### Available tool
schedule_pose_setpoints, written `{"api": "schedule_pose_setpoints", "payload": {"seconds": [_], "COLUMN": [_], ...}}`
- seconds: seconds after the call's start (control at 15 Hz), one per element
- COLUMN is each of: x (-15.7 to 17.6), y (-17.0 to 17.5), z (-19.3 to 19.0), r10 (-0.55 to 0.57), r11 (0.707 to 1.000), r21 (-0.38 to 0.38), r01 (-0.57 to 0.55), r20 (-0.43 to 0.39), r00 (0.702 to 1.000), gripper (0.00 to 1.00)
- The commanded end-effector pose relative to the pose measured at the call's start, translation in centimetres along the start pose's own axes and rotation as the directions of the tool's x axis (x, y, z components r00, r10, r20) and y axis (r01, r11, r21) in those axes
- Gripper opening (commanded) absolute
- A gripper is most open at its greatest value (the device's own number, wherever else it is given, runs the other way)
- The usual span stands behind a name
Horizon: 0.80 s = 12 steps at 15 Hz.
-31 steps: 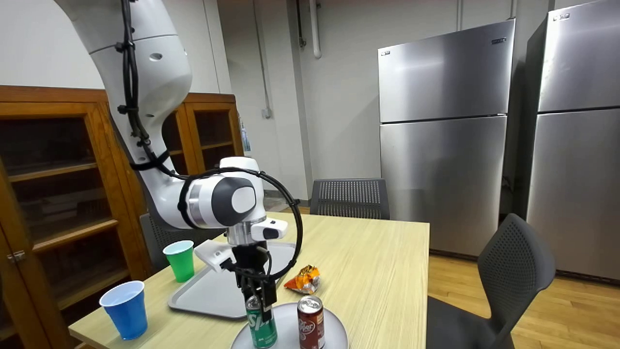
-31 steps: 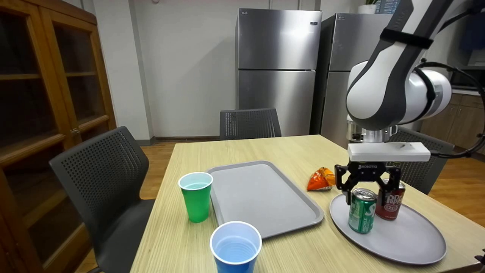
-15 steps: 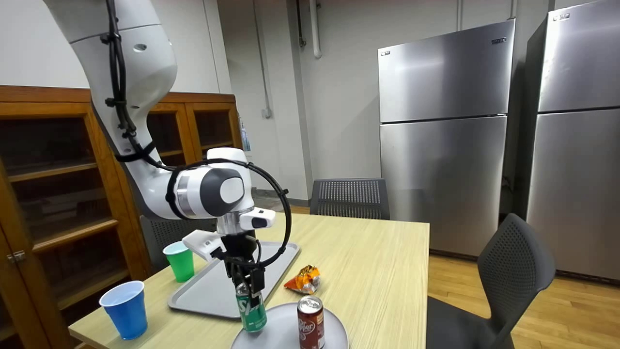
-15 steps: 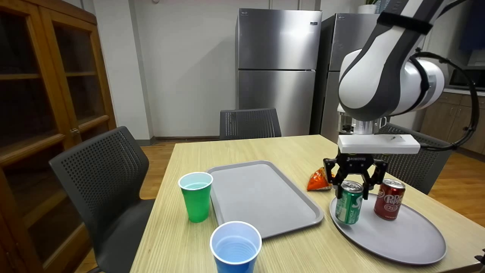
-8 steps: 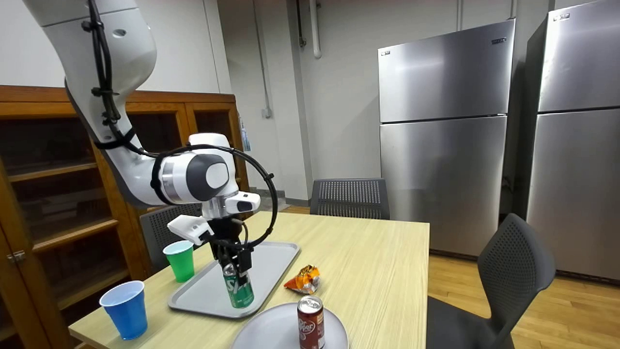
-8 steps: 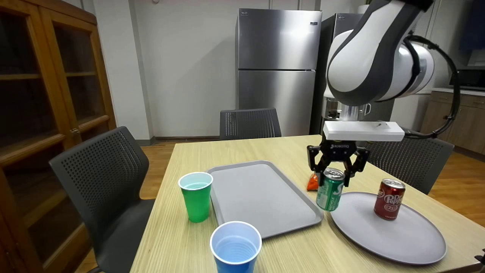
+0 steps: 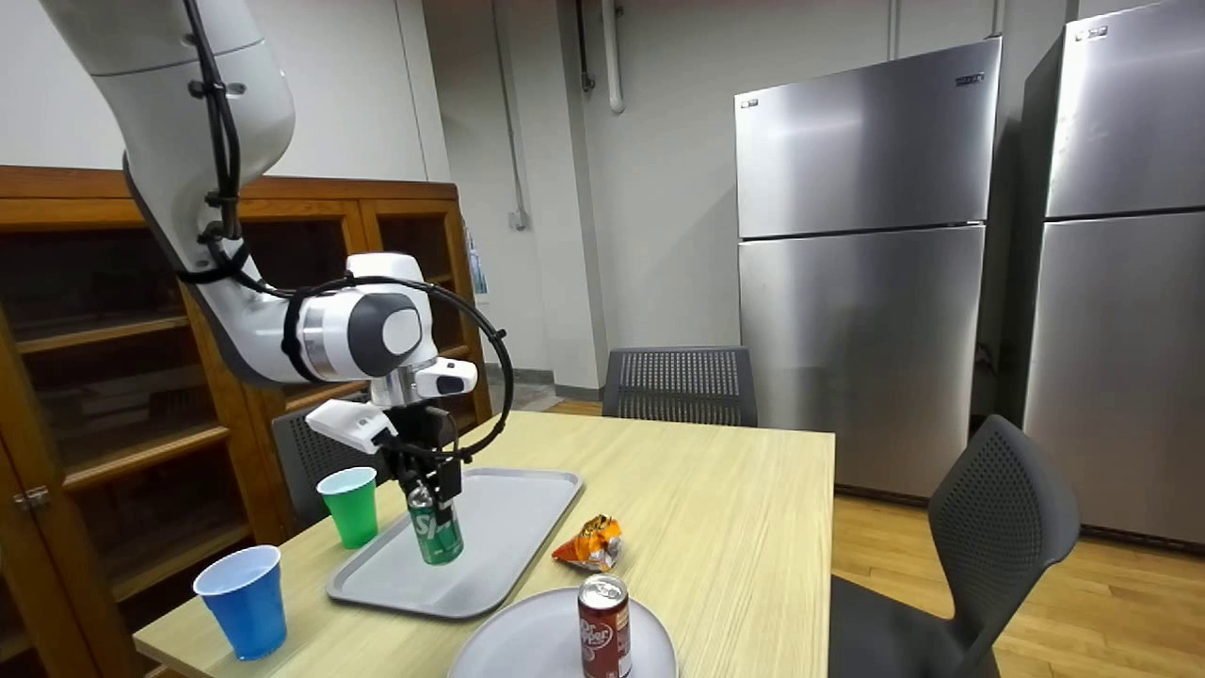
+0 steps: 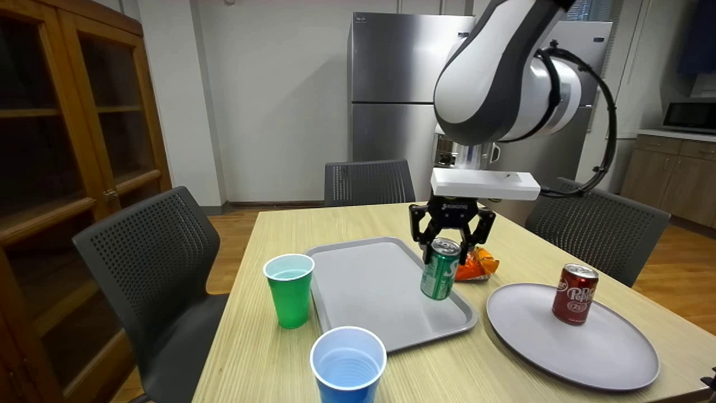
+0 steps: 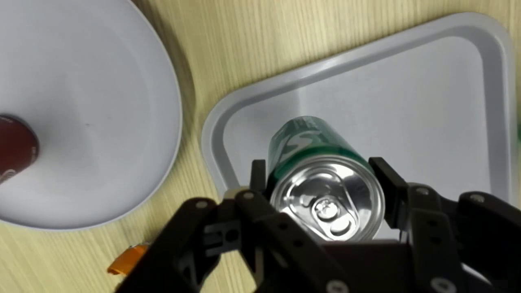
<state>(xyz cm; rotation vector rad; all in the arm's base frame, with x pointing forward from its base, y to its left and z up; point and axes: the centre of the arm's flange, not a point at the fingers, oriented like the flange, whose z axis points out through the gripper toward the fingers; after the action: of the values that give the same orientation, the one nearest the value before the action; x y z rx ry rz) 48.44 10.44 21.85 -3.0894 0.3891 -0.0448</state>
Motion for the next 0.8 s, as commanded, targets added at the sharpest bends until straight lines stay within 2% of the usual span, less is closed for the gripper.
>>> {"api": "schedule_pose_setpoints", "payload": {"seconds": [0.0, 0.4, 0.73], "x": [2.6, 4.6, 5.6], "y": [-4.2, -9.1, -11.5], "z": [0.8, 3.1, 4.3], "r10": [-0.051, -0.105, -0.127], "r11": [0.999, 0.994, 0.992], "r21": [0.017, 0.02, 0.009], "r01": [0.05, 0.104, 0.127], "r20": [0.018, 0.026, 0.055], "r00": [0.999, 0.994, 0.99], "gripper": [0.38, 0.38, 0.38]}}
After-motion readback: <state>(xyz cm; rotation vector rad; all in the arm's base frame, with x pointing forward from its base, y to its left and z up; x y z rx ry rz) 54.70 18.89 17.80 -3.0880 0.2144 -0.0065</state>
